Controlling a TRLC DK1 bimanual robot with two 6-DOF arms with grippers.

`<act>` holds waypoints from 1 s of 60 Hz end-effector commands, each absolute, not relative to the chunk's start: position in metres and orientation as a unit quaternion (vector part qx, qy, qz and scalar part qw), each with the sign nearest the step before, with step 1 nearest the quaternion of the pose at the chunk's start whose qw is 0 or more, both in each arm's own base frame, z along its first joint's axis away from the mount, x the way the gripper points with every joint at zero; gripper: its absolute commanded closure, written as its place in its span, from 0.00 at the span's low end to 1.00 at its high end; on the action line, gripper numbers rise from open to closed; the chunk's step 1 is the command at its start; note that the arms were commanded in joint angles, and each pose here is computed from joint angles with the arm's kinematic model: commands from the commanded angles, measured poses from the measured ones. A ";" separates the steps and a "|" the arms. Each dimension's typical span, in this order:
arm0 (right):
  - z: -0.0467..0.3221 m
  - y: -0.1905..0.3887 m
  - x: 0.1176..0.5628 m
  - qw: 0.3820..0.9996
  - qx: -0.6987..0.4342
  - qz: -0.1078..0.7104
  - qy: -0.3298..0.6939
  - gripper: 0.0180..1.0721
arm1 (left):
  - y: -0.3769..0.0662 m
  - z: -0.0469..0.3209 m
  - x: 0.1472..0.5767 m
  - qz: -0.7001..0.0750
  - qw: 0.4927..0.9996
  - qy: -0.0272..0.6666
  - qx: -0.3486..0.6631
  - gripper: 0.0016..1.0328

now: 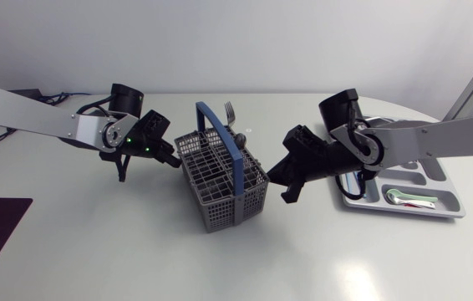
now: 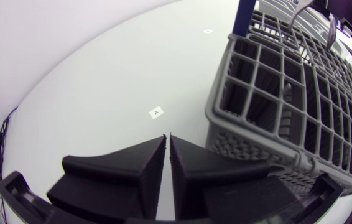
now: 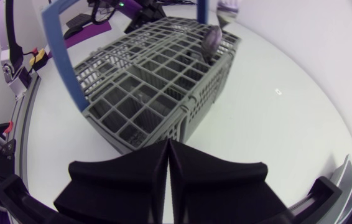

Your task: Unload the cutlery basket into the drawer organizer.

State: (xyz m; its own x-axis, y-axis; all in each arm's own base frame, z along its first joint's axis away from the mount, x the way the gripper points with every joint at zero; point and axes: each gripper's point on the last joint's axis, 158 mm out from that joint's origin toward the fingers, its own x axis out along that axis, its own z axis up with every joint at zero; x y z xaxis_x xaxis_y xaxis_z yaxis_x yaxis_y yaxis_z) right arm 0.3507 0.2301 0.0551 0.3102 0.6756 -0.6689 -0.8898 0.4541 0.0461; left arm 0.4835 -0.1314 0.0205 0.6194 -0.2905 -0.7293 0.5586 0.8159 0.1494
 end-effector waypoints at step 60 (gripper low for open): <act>0.097 0.217 0.384 0.830 -0.114 0.456 0.300 0.95 | -0.135 0.106 0.412 -0.277 0.877 0.319 0.228 0.86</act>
State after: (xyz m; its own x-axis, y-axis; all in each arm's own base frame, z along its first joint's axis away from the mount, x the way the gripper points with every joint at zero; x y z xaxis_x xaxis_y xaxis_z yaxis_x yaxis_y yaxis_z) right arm 0.3630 0.2180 0.0984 0.3903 0.6926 -0.6066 -0.8449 0.5312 0.0629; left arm 0.4378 -0.1367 0.1179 0.6778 -0.3373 -0.6533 0.5959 0.7725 0.2193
